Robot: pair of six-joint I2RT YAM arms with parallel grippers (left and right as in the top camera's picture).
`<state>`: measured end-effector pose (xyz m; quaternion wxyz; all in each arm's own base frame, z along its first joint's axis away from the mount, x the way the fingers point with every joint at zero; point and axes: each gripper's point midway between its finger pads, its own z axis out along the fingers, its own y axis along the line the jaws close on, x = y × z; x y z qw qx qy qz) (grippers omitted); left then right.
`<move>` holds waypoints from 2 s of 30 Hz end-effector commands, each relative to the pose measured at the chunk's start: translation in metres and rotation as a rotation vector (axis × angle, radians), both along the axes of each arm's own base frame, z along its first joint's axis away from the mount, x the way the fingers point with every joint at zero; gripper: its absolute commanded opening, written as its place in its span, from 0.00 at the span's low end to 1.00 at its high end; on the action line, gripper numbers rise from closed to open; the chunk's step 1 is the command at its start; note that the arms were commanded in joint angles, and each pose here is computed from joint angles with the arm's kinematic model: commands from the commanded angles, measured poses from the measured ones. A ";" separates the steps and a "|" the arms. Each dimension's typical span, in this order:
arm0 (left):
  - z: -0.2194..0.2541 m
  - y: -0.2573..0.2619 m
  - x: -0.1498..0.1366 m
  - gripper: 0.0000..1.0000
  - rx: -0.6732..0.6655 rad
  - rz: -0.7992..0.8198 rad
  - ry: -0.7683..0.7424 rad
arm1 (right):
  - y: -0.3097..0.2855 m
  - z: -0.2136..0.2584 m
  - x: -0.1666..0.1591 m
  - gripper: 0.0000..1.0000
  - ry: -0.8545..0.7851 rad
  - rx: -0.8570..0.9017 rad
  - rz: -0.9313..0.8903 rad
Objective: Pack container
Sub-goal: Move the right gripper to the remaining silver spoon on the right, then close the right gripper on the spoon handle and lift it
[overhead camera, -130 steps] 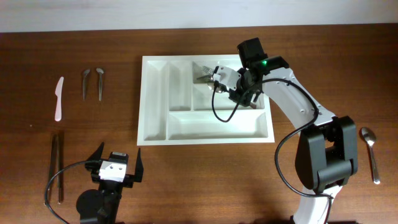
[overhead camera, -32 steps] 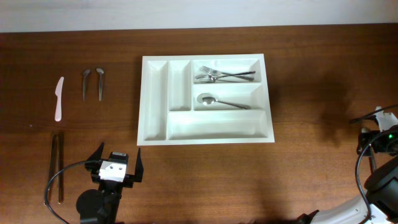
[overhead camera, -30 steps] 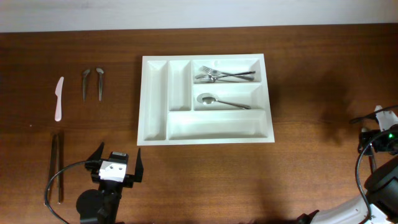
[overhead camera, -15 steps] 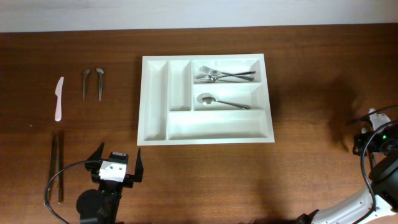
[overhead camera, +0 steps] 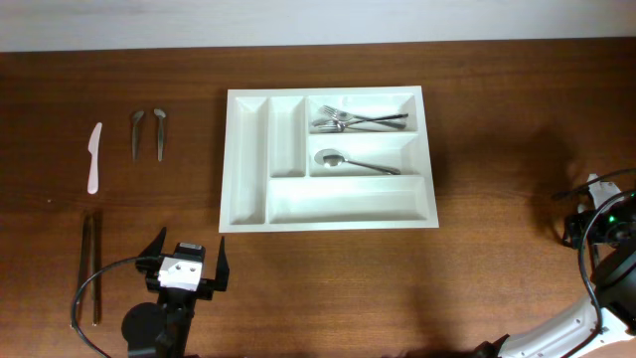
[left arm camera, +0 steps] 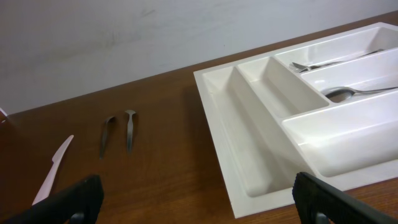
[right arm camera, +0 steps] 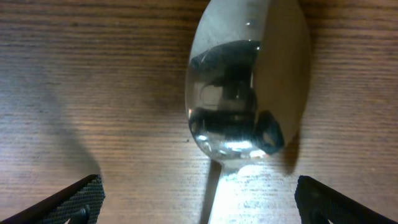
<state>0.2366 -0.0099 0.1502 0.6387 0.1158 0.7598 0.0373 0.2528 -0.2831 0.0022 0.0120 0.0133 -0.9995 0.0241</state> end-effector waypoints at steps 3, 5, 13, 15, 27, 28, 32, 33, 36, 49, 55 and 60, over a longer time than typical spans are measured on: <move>-0.002 0.000 0.000 0.99 -0.002 0.002 0.004 | 0.003 -0.008 0.000 0.99 0.001 0.023 0.005; -0.002 0.000 0.000 0.99 -0.002 0.002 0.004 | 0.003 -0.008 0.000 0.99 0.002 0.023 0.005; -0.002 0.000 0.000 0.99 -0.002 0.002 0.004 | 0.005 -0.008 0.002 0.98 -0.013 0.037 0.005; -0.002 0.000 0.000 0.99 -0.002 0.002 0.004 | 0.006 -0.009 0.003 0.99 -0.015 0.043 0.005; -0.002 0.000 0.000 0.99 -0.002 0.002 0.004 | 0.008 -0.014 0.001 0.99 -0.004 0.053 0.005; -0.002 0.000 0.000 0.99 -0.002 0.002 0.004 | 0.008 -0.015 0.001 0.99 -0.004 0.053 0.005; -0.002 0.000 0.000 0.99 -0.002 0.002 0.004 | 0.007 -0.014 0.000 0.99 0.002 0.047 0.005; -0.002 0.000 0.000 0.99 -0.002 0.002 0.004 | 0.006 -0.014 0.000 0.99 0.005 0.044 0.005; -0.002 0.000 0.000 0.99 -0.001 0.002 0.004 | 0.005 -0.014 -0.001 0.91 0.011 0.040 0.005; -0.002 0.000 0.000 0.99 -0.002 0.002 0.004 | 0.006 -0.014 -0.001 0.29 0.010 0.040 0.004; -0.002 0.000 0.000 0.99 -0.002 0.002 0.004 | 0.006 -0.014 -0.001 0.11 0.010 0.040 0.005; -0.002 0.000 0.000 0.99 -0.002 0.002 0.004 | 0.005 -0.014 0.000 0.04 0.008 0.038 -0.003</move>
